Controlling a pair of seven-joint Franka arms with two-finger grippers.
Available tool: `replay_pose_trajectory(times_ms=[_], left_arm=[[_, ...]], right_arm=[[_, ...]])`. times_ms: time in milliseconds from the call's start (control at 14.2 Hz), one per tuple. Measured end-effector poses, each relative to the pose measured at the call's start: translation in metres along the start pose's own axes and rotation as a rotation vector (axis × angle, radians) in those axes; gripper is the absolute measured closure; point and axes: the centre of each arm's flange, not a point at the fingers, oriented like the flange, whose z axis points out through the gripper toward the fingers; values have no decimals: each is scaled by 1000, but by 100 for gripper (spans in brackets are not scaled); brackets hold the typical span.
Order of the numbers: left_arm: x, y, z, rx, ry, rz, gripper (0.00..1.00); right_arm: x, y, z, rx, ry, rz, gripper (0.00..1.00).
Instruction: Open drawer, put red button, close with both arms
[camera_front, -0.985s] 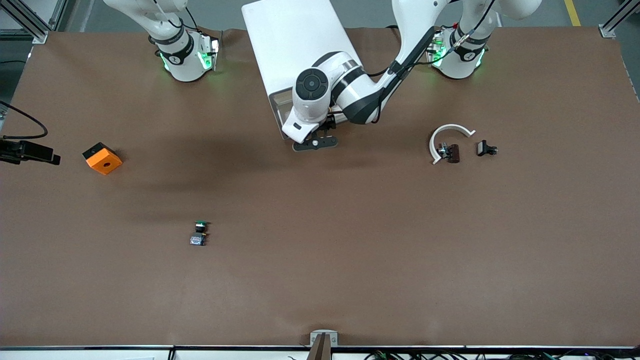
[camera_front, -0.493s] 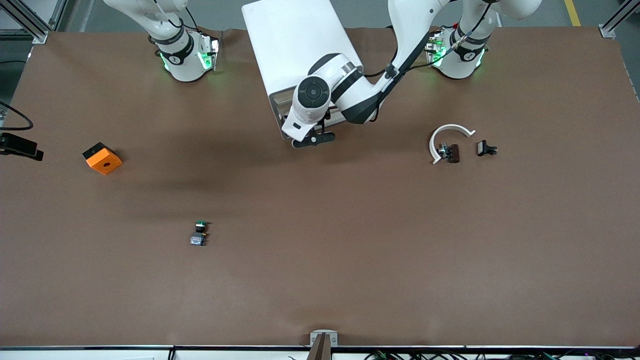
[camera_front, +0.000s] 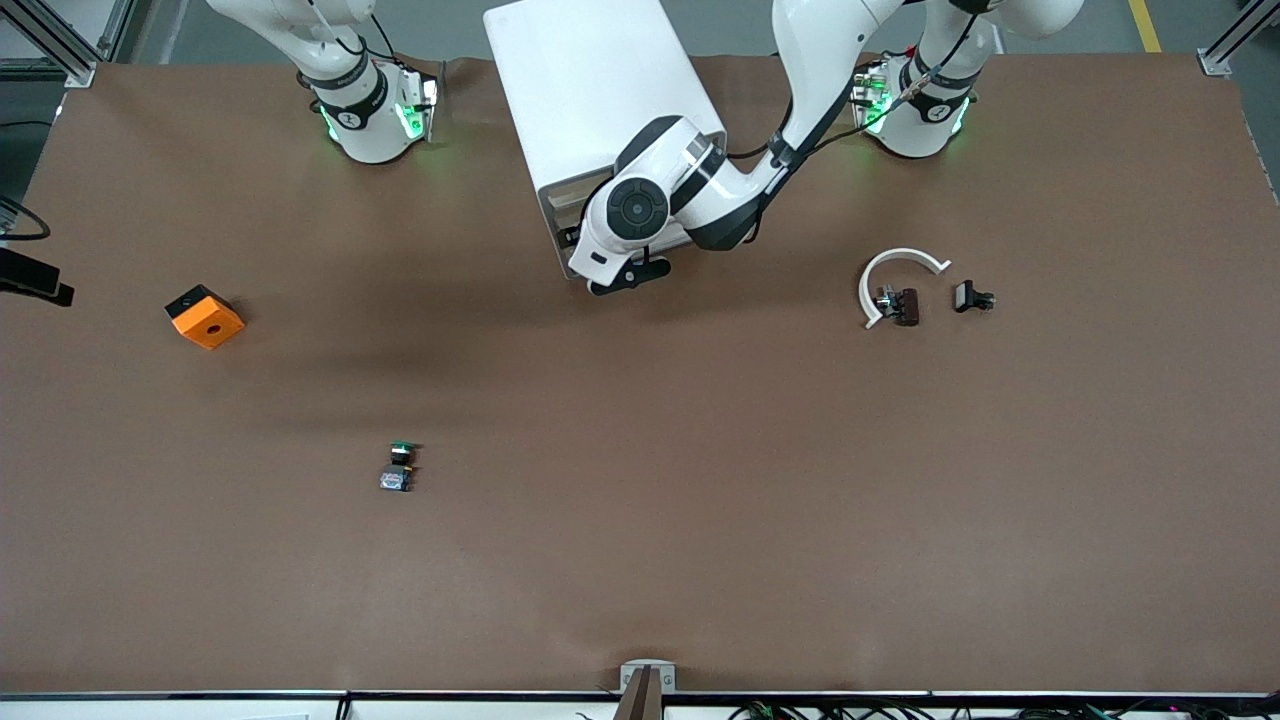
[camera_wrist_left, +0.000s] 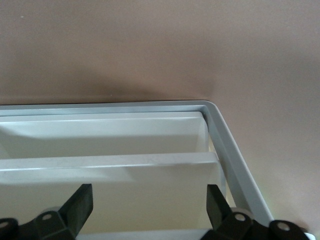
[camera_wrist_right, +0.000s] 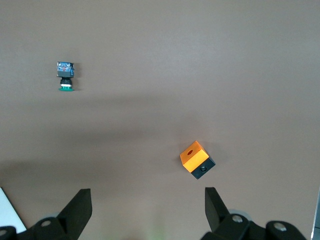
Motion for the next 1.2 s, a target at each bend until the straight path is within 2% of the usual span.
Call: replay_pose_trajectory(times_ms=[141, 281, 563, 774, 844, 985, 1196], left_arm=[[0, 0, 0, 1, 2, 3, 0], [3, 0, -4, 19, 48, 36, 0], [46, 3, -67, 11, 252, 97, 0], [103, -16, -147, 19, 476, 112, 0], [121, -28, -172, 17, 524, 96, 0], [148, -58, -215, 36, 562, 70, 0], [167, -115, -284, 118, 564, 100, 0]], right_arm=[[-9, -1, -14, 11, 24, 1, 0], [-16, 1, -21, 34, 32, 7, 0], [-22, 6, -26, 47, 40, 16, 0], [-27, 5, -31, 49, 39, 15, 0], [-30, 4, -32, 52, 34, 14, 0], [-37, 3, -31, 56, 26, 11, 0], [-49, 0, -26, 62, 26, 8, 0]])
